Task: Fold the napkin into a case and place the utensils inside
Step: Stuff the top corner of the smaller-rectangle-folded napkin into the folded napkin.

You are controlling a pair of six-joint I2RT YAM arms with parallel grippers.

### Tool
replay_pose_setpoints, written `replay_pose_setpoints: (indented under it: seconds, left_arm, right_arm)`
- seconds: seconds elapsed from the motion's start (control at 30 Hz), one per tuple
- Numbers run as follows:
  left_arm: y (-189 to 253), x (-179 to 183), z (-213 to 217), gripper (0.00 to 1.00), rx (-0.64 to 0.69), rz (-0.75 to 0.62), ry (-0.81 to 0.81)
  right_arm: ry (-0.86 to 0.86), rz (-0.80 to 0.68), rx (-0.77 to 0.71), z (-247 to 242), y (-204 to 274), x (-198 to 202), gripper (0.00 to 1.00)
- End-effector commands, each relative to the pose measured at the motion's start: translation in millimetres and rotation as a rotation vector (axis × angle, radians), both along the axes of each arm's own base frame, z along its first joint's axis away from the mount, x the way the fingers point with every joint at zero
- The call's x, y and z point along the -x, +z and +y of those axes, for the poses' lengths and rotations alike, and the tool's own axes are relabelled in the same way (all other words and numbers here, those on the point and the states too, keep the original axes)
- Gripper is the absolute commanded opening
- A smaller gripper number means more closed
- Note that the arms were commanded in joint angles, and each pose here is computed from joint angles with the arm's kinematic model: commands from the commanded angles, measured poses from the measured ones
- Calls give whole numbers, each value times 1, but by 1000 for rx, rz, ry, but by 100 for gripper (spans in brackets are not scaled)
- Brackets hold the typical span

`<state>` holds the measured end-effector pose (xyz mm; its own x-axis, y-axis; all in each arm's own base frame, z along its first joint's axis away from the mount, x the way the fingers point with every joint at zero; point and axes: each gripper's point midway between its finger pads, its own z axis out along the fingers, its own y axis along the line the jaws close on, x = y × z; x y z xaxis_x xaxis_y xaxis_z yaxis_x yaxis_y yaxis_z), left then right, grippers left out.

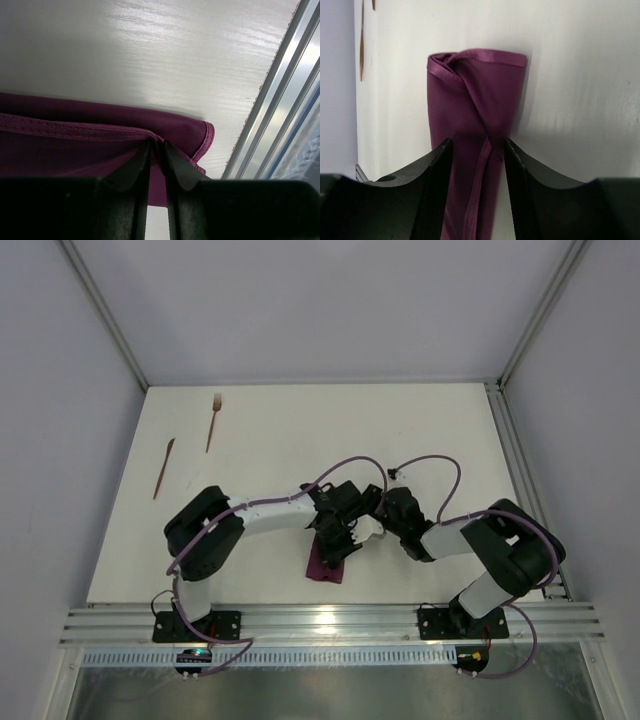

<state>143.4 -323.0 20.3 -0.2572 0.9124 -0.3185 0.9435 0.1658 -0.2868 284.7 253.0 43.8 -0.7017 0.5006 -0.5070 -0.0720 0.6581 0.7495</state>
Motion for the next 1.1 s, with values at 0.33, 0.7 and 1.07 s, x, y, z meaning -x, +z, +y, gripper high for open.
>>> replay_pose_setpoints:
  seconds: [0.33, 0.7, 1.07]
  left_arm:
    - [34, -14, -17, 18, 142, -74, 32]
    - [58, -27, -36, 18, 224, -130, 62]
    - [20, -27, -35, 18, 148, -85, 54]
  right_arm:
    - [156, 58, 16, 9, -15, 27, 54]
    - [112, 111, 11, 1, -31, 35, 54]
    - [92, 122, 35, -5, -39, 37, 53]
